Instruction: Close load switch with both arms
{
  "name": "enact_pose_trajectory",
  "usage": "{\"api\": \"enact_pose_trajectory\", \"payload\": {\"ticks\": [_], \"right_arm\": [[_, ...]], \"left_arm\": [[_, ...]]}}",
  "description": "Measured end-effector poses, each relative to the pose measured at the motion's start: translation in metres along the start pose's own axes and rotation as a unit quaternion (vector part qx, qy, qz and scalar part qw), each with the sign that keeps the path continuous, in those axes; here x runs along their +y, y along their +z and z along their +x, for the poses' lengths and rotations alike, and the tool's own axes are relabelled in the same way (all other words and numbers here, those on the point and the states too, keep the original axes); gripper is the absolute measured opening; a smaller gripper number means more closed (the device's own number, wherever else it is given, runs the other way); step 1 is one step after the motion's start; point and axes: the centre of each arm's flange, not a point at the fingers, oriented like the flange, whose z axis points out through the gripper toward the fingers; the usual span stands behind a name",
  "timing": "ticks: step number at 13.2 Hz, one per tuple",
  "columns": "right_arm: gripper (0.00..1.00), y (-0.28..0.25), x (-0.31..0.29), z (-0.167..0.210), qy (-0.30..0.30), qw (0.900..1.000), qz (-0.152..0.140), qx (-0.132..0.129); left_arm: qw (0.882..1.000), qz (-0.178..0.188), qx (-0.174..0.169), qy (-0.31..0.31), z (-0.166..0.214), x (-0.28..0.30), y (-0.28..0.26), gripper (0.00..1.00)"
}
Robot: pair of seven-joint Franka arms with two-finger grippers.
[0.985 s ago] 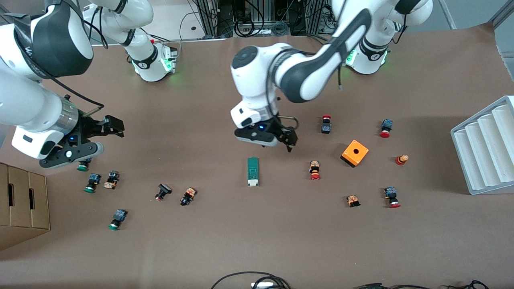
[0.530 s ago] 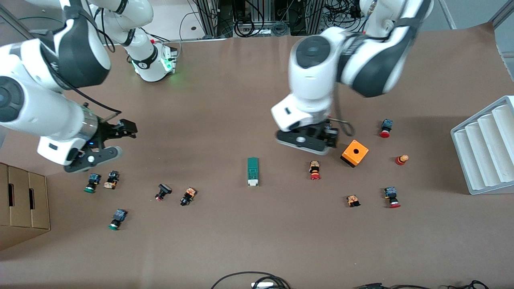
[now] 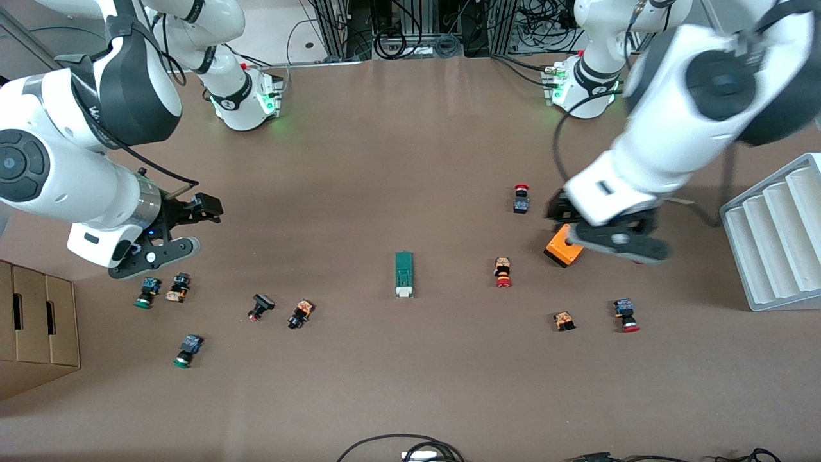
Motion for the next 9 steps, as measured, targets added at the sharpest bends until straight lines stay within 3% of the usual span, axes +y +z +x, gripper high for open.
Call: {"api": "enact_pose_trajectory", "payload": {"ticks": [4,9], "right_arm": [[1.00,-0.004,0.013,0.001,0.010,1.000,-0.022,0.012],[1.00,-0.016,0.061,-0.006,0.051,0.998,-0.024,0.034]], "left_arm": [[0.999,-0.002,-0.020,-0.046,-0.043,-0.103,-0.015,1.00],[0.996,0.006,-0.046,-0.074,-0.071,-0.151,-0.005,1.00]]}}
